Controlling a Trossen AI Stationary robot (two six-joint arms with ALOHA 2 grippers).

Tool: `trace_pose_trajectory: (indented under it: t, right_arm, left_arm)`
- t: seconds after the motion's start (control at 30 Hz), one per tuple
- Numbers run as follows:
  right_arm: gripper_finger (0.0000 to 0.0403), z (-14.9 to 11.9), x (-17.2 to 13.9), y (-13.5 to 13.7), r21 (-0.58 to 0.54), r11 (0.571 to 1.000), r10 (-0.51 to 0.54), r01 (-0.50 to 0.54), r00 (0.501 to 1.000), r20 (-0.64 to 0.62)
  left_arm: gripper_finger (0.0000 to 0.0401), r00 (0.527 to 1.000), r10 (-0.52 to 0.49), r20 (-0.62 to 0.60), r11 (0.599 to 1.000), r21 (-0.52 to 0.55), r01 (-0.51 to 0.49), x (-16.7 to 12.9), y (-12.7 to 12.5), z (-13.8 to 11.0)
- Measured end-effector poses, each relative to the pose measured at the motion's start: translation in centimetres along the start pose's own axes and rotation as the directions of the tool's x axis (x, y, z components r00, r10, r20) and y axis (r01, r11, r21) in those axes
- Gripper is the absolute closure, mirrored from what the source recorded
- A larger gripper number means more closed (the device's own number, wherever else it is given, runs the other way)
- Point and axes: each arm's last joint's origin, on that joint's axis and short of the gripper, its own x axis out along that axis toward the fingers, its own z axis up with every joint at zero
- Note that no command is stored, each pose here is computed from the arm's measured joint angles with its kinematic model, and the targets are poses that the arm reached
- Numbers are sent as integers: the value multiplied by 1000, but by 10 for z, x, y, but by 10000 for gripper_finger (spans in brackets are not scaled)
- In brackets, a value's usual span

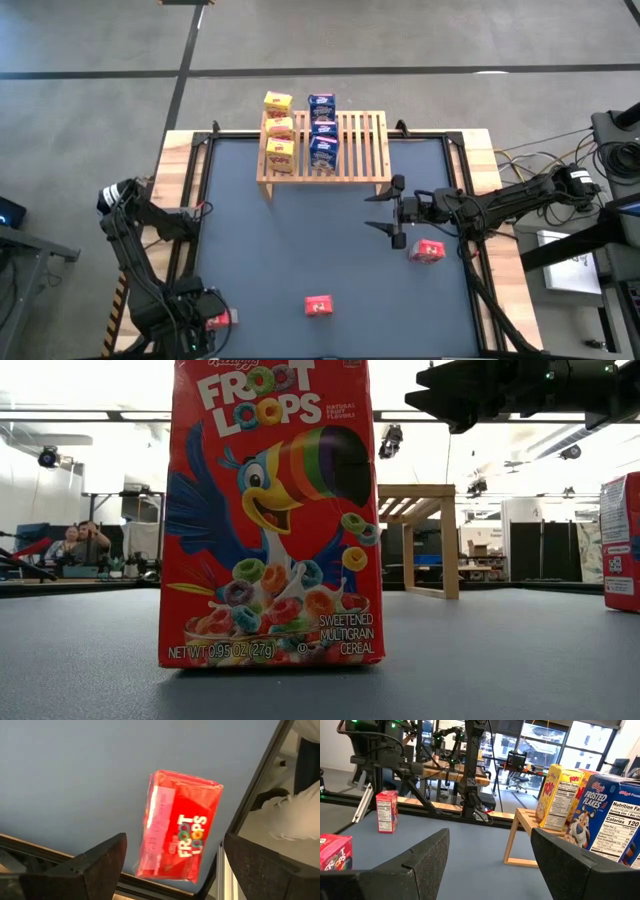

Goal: Stack cereal on shelf
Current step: Put the bottom left red cereal box on the shelf

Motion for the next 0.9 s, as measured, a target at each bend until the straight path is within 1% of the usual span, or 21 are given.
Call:
trace_pose_trajectory:
  t: [0.27,0.6,0.77,0.9]
  right_arm:
    - [133,0,0,0,3,1000,0,0,1000,0]
    - [133,0,0,0,67,998,1,-1,1000,1]
    - [133,0,0,0,111,994,6,-6,1000,0]
    - [133,-1,0,3,116,993,25,-24,1000,-13]
  left_arm:
    - [81,1000,30,-2,999,30,-30,9,-4,-1]
    - [82,997,82,-3,996,29,-81,13,-2,-1]
    - [93,996,83,33,996,37,-84,13,-2,-1]
    - [105,994,85,70,995,41,-88,13,-2,-1]
